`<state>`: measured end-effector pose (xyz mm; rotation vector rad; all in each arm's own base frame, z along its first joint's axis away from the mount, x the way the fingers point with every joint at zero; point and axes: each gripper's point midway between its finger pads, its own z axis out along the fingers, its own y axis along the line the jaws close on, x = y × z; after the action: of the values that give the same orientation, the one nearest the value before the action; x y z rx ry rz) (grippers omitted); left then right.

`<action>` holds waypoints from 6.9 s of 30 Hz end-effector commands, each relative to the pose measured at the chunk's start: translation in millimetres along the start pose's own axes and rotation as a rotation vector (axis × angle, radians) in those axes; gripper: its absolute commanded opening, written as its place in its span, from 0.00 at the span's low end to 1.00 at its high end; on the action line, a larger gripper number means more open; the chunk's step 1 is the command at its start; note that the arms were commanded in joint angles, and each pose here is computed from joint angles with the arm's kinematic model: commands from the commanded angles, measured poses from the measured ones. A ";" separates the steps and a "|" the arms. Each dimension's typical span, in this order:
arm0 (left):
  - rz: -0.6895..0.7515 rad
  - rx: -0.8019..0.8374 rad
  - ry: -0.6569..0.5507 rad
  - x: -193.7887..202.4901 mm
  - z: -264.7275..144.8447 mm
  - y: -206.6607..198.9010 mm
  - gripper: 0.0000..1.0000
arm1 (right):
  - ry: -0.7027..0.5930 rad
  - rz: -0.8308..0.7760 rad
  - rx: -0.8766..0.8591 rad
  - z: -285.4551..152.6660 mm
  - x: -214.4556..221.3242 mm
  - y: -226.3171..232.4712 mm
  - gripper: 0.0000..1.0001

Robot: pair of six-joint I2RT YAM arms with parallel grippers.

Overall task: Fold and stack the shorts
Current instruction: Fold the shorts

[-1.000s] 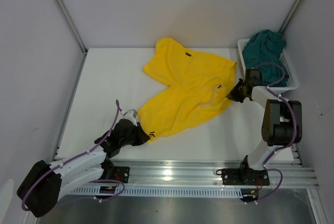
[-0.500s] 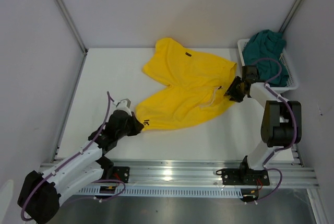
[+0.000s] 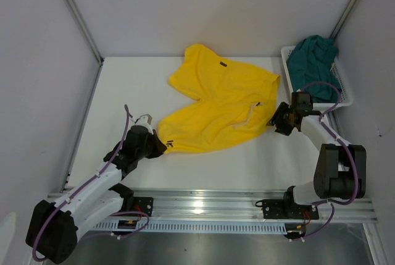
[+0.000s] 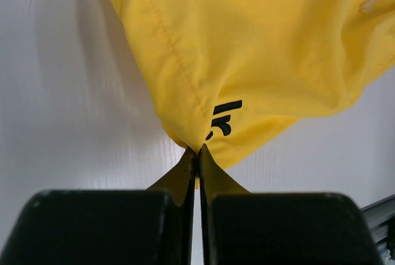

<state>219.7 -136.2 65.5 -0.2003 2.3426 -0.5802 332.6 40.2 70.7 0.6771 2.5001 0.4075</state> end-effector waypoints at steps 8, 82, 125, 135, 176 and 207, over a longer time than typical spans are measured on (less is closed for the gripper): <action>0.021 0.042 -0.043 -18.0 -7.6 -13.2 0.00 | -0.096 0.024 -0.138 0.9 -4.1 17.3 0.60; 0.162 -0.138 -0.499 -193.6 -182.4 -48.5 0.00 | -0.121 -0.020 -0.214 -95.2 40.3 34.9 0.00; -0.080 0.135 0.138 47.9 -66.8 -48.8 0.81 | -0.101 0.035 -0.137 -48.8 4.3 17.9 0.00; -0.095 0.189 0.286 98.5 -57.2 -57.3 0.79 | -0.097 0.036 -0.126 -43.3 4.5 13.2 0.00; -0.140 0.243 0.121 88.3 -27.6 -67.1 0.00 | -0.087 0.046 -0.176 -54.9 15.5 17.6 0.00; 0.093 0.008 -0.475 -178.8 -170.5 -97.7 0.00 | -0.038 0.057 -0.172 -157.5 84.3 33.0 0.00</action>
<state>217.4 -114.2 312.3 -0.2125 1.9260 -0.4764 194.9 95.0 163.6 0.6448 2.4026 0.6501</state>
